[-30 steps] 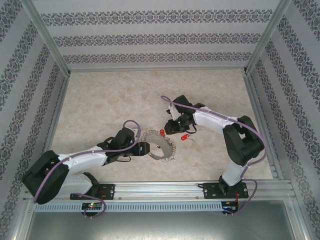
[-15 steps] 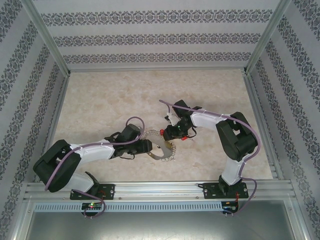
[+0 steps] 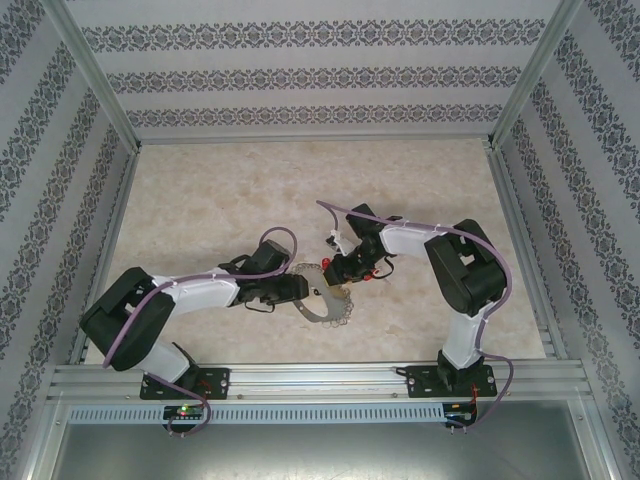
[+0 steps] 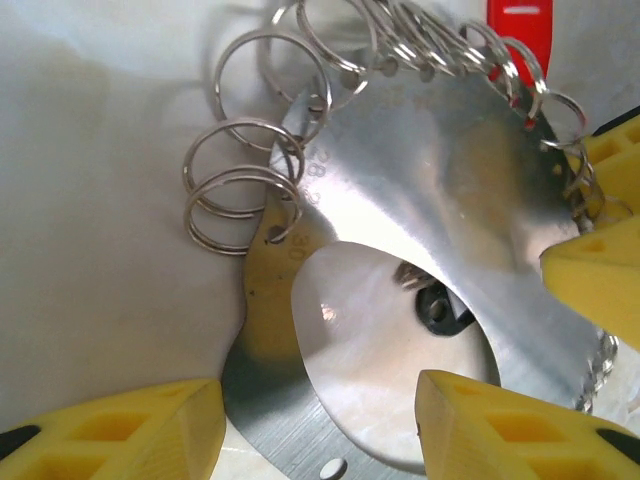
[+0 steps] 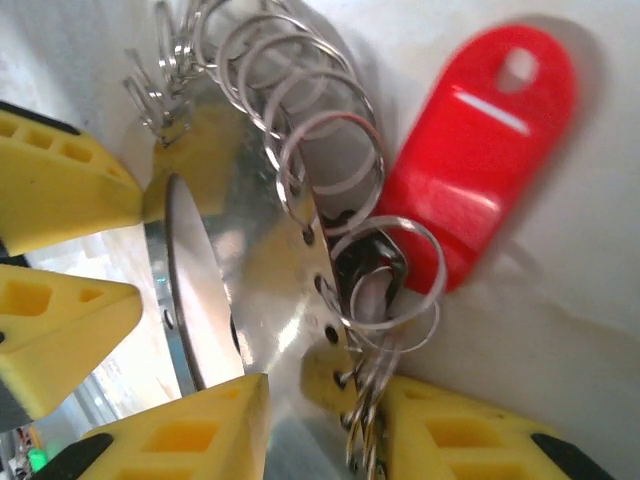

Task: Put the keys on the keyring

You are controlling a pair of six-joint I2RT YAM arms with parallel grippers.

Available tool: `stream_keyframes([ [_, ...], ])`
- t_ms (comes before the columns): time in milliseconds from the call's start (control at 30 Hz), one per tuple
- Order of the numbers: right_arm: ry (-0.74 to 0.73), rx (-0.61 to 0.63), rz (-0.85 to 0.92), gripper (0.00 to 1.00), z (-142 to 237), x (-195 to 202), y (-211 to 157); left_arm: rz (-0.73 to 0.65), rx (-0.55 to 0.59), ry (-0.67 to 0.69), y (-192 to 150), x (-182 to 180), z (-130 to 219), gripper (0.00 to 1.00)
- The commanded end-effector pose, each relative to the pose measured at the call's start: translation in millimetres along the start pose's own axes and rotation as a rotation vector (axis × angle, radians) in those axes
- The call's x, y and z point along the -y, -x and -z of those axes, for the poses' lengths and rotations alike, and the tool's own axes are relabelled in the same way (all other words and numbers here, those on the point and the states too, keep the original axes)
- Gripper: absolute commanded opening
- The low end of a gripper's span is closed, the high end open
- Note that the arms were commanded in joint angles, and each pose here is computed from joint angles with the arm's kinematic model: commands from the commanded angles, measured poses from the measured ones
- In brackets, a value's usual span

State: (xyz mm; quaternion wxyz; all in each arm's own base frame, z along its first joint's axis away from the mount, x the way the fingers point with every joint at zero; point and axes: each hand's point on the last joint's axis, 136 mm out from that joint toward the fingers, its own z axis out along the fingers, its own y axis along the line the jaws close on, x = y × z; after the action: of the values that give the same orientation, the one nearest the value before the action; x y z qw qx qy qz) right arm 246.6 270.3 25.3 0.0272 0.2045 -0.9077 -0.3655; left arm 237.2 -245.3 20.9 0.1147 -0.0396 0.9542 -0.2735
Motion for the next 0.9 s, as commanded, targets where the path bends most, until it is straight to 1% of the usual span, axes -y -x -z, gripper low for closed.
stream_keyframes([
  [0,0.086,-0.013,0.033,0.29,-1.2,-10.9,-3.1,-0.096,0.071,-0.153,26.9,38.0,-18.1,0.54],
  [133,0.092,0.019,0.017,0.13,9.4,-10.8,-1.1,-0.101,0.086,-0.134,30.8,36.0,-13.7,0.54],
  [267,0.105,0.092,0.013,0.06,30.0,-18.6,4.1,-0.102,0.133,-0.106,37.0,32.6,2.5,0.57],
  [367,0.141,0.202,0.022,0.0,54.9,-34.8,15.9,-0.098,0.193,-0.103,44.5,32.8,23.6,0.62],
  [533,0.199,0.415,0.033,0.0,103.1,-65.3,37.1,-0.104,0.305,-0.182,58.9,48.6,65.3,0.69],
  [667,0.25,0.563,0.025,0.0,137.4,-85.1,50.8,-0.117,0.377,-0.349,73.1,78.0,101.0,0.72],
  [733,0.275,0.633,0.019,0.0,152.4,-95.2,56.0,-0.147,0.408,-0.437,80.6,97.3,121.6,0.72],
  [867,0.312,0.729,0.033,0.0,177.4,-114.3,60.3,-0.184,0.443,-0.53,94.4,122.2,148.7,0.7],
])
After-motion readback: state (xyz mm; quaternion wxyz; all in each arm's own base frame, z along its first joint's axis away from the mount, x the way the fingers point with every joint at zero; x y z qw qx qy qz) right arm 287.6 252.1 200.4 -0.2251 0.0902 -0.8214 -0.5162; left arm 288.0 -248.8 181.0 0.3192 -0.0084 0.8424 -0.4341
